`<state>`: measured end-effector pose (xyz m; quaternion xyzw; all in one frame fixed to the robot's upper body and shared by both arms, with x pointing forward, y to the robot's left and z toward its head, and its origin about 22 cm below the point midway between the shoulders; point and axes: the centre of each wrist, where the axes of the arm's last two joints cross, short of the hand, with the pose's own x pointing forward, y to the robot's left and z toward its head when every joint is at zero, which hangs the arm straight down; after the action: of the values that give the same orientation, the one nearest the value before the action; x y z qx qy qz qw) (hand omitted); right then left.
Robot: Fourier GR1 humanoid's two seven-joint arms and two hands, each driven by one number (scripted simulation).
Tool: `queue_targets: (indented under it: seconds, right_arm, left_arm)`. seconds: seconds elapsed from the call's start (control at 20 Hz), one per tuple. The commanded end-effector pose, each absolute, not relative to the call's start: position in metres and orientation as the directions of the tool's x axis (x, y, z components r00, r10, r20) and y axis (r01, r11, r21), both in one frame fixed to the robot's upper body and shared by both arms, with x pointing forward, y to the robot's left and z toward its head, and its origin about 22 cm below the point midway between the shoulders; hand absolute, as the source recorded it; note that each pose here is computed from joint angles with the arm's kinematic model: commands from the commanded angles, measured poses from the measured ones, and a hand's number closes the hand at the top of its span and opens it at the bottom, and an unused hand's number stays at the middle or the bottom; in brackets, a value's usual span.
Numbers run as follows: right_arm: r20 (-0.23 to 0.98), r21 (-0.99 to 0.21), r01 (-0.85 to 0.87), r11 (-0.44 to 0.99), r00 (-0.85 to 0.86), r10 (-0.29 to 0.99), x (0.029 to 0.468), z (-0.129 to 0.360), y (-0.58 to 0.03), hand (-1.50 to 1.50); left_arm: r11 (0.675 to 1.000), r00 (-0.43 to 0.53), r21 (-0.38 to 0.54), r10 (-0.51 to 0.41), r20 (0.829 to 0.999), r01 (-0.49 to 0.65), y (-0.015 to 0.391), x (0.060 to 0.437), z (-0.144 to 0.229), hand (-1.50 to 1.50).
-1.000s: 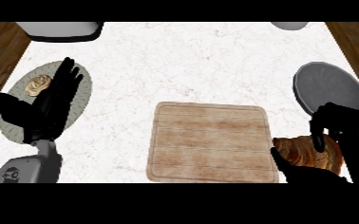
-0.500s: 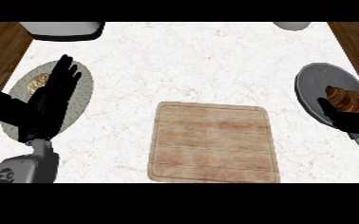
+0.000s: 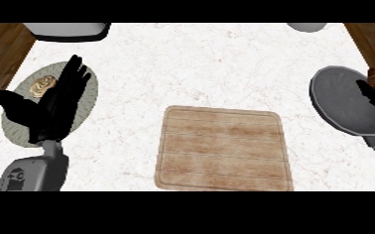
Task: Pick the croissant from the cutting board and place it in the pan
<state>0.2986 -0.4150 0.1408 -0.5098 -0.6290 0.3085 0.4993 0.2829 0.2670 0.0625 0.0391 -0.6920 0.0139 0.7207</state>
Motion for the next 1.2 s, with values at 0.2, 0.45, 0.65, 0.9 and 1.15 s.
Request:
queue_targets:
  seconds: [0.2,0.45,0.65,0.9,1.15]
  right_arm:
    - [0.338,-0.906,0.251,0.341,-0.057,0.939,0.321,0.064,-0.447,1.50]
    - [0.289,-0.937,0.205,0.283,0.004,0.957,0.343,0.030,-0.430,1.50]
    - [0.424,-0.904,0.157,0.397,0.211,0.881,0.331,0.020,-0.454,-1.50]
    - [0.457,-0.889,0.053,0.455,0.180,0.871,0.324,0.013,-0.468,-1.50]
    - [0.604,-0.791,0.183,0.583,0.084,0.793,0.327,0.021,-0.472,-1.50]
  left_arm:
    - [0.997,0.038,0.038,-0.035,0.999,-0.070,0.274,0.281,0.063,0.00]
    - [0.998,0.034,0.037,-0.035,0.999,-0.053,0.263,0.288,0.070,0.00]
    - [0.998,0.031,0.027,-0.025,0.999,-0.056,0.253,0.287,0.063,0.00]
    - [0.997,0.042,0.040,-0.038,0.998,-0.064,0.271,0.291,0.065,0.00]
    - [0.998,0.042,0.035,-0.033,0.999,-0.054,0.270,0.288,0.064,0.00]
